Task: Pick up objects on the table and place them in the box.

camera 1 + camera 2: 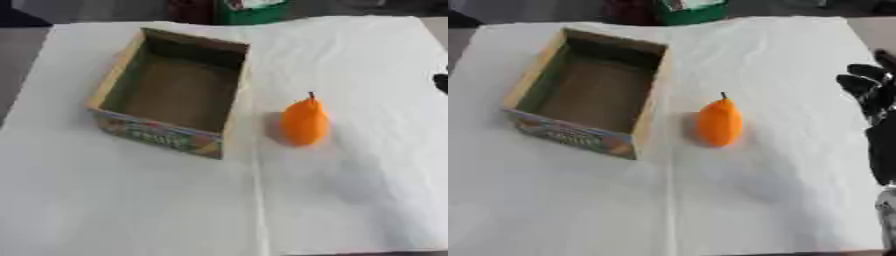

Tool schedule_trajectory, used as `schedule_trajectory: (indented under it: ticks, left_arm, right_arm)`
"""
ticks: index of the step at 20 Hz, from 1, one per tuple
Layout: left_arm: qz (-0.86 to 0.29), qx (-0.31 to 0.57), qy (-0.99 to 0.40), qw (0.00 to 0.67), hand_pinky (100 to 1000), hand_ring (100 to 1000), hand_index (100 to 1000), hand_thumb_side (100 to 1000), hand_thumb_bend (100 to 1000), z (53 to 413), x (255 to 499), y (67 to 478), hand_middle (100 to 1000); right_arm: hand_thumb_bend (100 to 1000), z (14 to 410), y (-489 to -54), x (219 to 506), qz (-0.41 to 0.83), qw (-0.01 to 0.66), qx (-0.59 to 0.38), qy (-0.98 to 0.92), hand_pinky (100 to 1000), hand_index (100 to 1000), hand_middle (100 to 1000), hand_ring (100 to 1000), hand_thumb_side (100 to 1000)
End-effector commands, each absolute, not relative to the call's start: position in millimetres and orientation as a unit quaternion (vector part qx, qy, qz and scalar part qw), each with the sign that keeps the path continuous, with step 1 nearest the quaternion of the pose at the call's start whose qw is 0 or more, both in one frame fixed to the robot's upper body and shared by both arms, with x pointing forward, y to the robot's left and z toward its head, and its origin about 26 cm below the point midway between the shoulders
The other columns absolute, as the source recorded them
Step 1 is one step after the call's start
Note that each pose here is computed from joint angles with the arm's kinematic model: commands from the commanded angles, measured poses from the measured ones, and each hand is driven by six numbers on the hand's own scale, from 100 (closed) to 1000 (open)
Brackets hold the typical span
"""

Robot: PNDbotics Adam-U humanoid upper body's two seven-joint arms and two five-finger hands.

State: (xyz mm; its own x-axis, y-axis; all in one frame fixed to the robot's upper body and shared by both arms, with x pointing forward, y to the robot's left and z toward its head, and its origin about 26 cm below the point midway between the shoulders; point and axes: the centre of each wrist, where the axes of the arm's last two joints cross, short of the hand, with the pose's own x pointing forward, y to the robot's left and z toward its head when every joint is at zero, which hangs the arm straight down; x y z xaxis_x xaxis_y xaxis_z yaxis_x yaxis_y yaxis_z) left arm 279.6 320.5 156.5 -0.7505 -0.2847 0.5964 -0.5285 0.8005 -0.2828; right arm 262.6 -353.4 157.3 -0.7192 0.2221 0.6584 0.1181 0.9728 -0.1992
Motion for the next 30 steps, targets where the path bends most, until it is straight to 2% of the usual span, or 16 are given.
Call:
schedule_trajectory:
  ticks: [1, 3, 5, 10, 14, 15, 17, 18, 19, 21, 25, 30]
  left_arm:
    - [0.216, 0.219, -0.915, 0.26, 448, 570, 686, 803, 115, 165, 278, 320, 632]
    - [0.214, 0.219, -0.915, 0.262, 448, 570, 684, 803, 115, 165, 278, 320, 633]
    - [0.213, 0.218, -0.915, 0.263, 448, 570, 682, 803, 116, 164, 278, 320, 633]
    - [0.21, 0.217, -0.916, 0.265, 447, 571, 679, 802, 116, 164, 278, 320, 634]
    - [0.207, 0.213, -0.916, 0.268, 447, 571, 677, 801, 115, 163, 278, 319, 634]
    - [0.207, 0.213, -0.917, 0.268, 447, 571, 677, 801, 116, 163, 278, 319, 634]
    - [0.206, 0.211, -0.917, 0.269, 447, 571, 677, 801, 116, 163, 278, 319, 634]
    - [0.205, 0.21, -0.917, 0.269, 447, 571, 676, 802, 115, 163, 278, 318, 634]
    - [0.205, 0.209, -0.918, 0.269, 447, 571, 675, 801, 115, 163, 278, 318, 634]
    - [0.204, 0.207, -0.918, 0.27, 447, 571, 674, 801, 115, 163, 278, 317, 634]
    - [0.203, 0.204, -0.918, 0.272, 447, 572, 673, 800, 115, 163, 278, 317, 635]
    - [0.2, 0.199, -0.919, 0.274, 447, 572, 672, 799, 114, 163, 279, 315, 635]
  right_arm:
    - [100, 188, -365, 262, 0.138, 0.308, -0.158, -0.928, 861, 947, 792, 819, 1000]
    - [110, 204, -370, 263, 0.188, 0.283, -0.208, -0.917, 852, 955, 806, 830, 1000]
    - [175, 217, -371, 265, 0.243, 0.267, -0.254, -0.897, 839, 961, 814, 836, 1000]
    - [271, 248, -368, 270, 0.378, 0.235, -0.352, -0.824, 817, 985, 828, 852, 1000]
    - [342, 263, -360, 274, 0.458, 0.234, -0.377, -0.77, 827, 1000, 829, 859, 1000]
    - [394, 266, -359, 275, 0.474, 0.238, -0.378, -0.759, 831, 1000, 829, 862, 1000]
    - [394, 270, -356, 276, 0.496, 0.247, -0.378, -0.742, 831, 1000, 829, 862, 1000]
    - [634, 269, -355, 276, 0.513, 0.256, -0.372, -0.73, 844, 1000, 810, 863, 879]
    - [690, 269, -352, 277, 0.531, 0.268, -0.364, -0.717, 849, 1000, 806, 869, 776]
    - [712, 270, -350, 280, 0.561, 0.298, -0.355, -0.686, 859, 1000, 811, 875, 694]
    - [743, 270, -347, 290, 0.604, 0.342, -0.332, -0.638, 866, 1000, 825, 886, 663]
    - [769, 271, -343, 302, 0.631, 0.359, -0.319, -0.61, 871, 1000, 840, 897, 662]
